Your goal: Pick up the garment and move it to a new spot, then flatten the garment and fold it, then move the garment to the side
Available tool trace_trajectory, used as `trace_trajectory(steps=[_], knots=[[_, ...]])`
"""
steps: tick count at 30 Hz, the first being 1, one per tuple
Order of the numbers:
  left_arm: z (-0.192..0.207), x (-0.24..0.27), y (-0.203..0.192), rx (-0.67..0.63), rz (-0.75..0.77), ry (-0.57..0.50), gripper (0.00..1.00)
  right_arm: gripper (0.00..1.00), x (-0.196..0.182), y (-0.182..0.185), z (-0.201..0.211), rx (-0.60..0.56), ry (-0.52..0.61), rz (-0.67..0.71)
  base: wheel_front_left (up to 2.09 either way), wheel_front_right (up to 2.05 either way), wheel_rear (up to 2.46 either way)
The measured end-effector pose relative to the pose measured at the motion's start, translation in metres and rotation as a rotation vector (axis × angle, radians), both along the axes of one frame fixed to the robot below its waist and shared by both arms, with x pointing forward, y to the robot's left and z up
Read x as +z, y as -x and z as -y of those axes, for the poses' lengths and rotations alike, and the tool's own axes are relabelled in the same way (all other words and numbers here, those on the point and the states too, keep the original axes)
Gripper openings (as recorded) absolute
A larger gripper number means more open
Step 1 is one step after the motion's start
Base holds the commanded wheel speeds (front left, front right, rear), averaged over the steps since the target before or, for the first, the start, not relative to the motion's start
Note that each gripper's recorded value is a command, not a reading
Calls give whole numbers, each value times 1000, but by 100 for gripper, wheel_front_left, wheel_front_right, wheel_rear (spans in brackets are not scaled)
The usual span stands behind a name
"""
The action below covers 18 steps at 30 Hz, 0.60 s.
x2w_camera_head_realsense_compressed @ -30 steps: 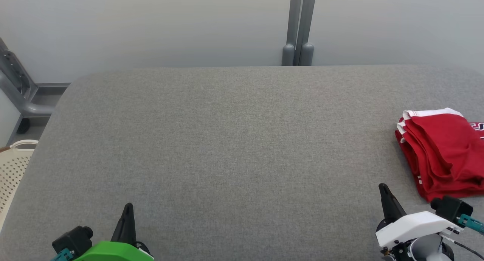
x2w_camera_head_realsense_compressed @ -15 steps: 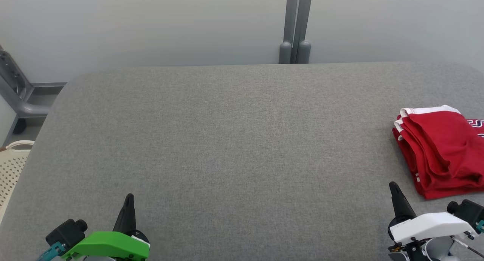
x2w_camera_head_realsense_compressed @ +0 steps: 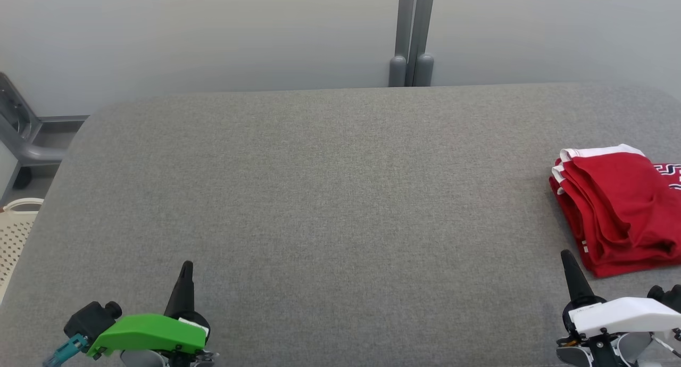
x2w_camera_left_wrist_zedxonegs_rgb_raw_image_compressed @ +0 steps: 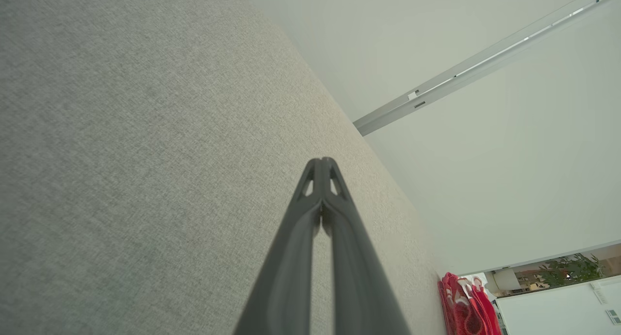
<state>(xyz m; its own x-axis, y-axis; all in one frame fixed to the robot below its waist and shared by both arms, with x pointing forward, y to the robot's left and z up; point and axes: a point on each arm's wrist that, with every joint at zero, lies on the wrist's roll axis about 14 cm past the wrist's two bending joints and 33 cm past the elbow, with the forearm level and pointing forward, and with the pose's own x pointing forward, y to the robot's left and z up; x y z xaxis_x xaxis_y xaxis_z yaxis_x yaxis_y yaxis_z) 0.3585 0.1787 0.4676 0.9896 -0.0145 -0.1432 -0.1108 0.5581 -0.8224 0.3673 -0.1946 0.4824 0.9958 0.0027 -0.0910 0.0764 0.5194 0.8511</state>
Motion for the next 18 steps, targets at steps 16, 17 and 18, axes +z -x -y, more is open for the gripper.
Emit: trace_trajectory(steps=[16,17,18], knots=[[9,9,-11,-16,18,167,0,0,5,4,15,-50,-156,21,0,0,0],[10,10,-12,-15,21,178,0,0,5,4,16,-53,-164,23,0,0,0],[10,11,-14,-17,23,184,0,0,6,4,17,-56,-172,24,0,0,0]])
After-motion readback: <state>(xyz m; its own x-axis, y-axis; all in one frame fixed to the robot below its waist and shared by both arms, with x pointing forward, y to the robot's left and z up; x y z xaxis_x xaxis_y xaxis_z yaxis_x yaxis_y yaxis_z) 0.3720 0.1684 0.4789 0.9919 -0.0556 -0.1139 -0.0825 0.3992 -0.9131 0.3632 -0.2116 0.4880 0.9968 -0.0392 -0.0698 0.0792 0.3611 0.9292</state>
